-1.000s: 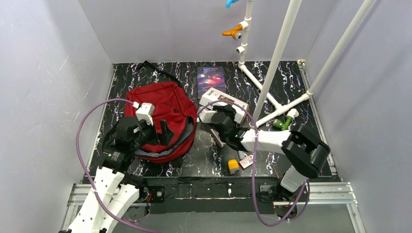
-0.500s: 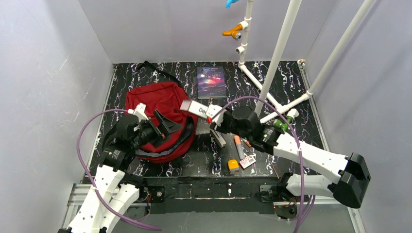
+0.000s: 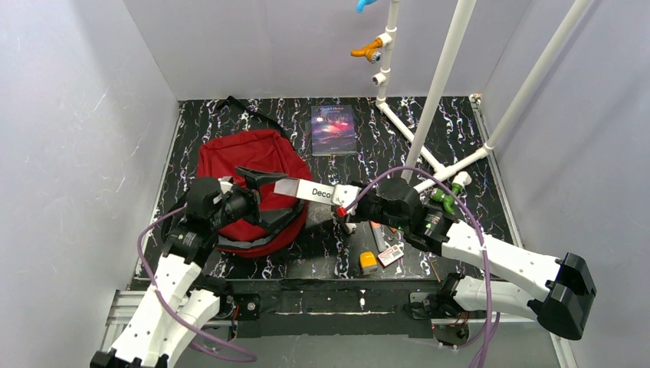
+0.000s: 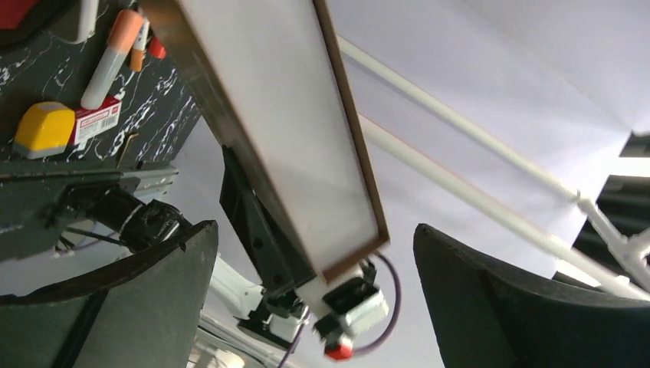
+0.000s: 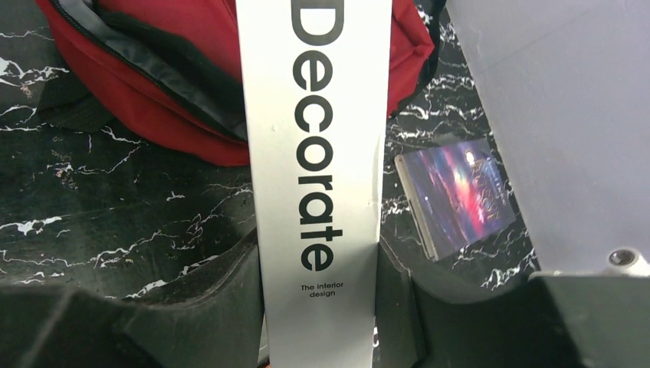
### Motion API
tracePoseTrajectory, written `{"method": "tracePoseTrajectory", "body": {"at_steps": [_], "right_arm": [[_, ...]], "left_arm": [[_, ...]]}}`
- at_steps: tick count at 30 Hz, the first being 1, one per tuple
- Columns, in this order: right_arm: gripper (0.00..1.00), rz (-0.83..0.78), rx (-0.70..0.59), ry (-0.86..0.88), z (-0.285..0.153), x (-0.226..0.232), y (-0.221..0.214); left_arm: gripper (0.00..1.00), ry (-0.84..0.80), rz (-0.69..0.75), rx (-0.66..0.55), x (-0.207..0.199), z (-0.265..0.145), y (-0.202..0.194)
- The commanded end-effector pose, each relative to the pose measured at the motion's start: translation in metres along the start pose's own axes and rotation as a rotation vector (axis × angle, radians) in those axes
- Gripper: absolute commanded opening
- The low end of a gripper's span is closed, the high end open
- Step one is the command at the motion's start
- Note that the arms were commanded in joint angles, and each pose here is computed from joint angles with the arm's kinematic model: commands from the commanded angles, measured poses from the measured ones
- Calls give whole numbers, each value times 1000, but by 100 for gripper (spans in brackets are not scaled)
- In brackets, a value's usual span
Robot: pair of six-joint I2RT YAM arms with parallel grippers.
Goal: Pack the student bag
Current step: Pick up the book from the center of the board.
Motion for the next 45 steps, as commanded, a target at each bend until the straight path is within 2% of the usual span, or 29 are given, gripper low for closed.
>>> {"method": "tracePoseTrajectory", "body": {"at_steps": [1, 5, 9, 14, 17, 20, 21, 23, 25, 26, 28, 29, 32, 34, 37, 39, 42, 45], "right_arm": [[9, -126, -152, -11, -2, -7, 41], [9, -195, -168, -2, -6, -1, 47], [9, -259, -162, -4, -3, 6, 49], [23, -345, -124, -86, 5, 6, 52], [28, -393, -81, -113, 11, 8, 48], [38, -399, -51, -123, 12, 13, 42], [45, -393, -46, -125, 11, 15, 40], [59, -365, -43, -122, 9, 20, 36], [67, -320, -49, -118, 7, 23, 34], [74, -300, -45, -123, 7, 23, 32], [94, -273, -16, -134, 8, 22, 30], [98, -268, 2, -134, 7, 22, 28], [98, -196, 24, -140, 1, 22, 25], [98, -87, 22, -138, -3, 24, 28], [98, 121, 24, -125, -8, 30, 33], [98, 194, 70, -97, -13, 38, 26], [98, 270, 152, -98, -19, 44, 13], [98, 412, 212, -167, -24, 42, 4]], "left_arm": [[98, 44, -90, 55, -16, 7, -4], [98, 43, -87, 15, -19, 10, 0], [98, 131, -109, -33, 2, 15, 6], [95, 212, -120, -17, 24, 22, 6], [83, 209, -63, -76, 28, 18, 12], [60, 172, 13, -114, 31, 12, 14], [52, 155, 44, -125, 30, 10, 15], [46, 119, 105, -145, 28, 6, 15], [37, 99, 168, -178, 25, 3, 18], [31, 95, 198, -192, 24, 2, 20], [24, 94, 247, -215, 24, 1, 23], [21, 94, 266, -227, 24, 1, 24], [16, 74, 331, -260, 20, 0, 28], [15, 41, 434, -280, 10, -5, 28], [14, 44, 729, -324, -12, -24, 25], [13, 86, 932, -324, -23, -38, 22], [13, 192, 1181, -265, -24, -58, 19], [13, 205, 1339, -136, -19, -69, 6]]}}
Point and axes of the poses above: each gripper's point midway between its finger pads, its own z axis out along the fingers, its own x axis along the line the jaws close on, y = z × x, the point moved 4 cm from there along -z, back along the fingers, and after that the axes turned 7 degrees about z, right-handed, at the moved point
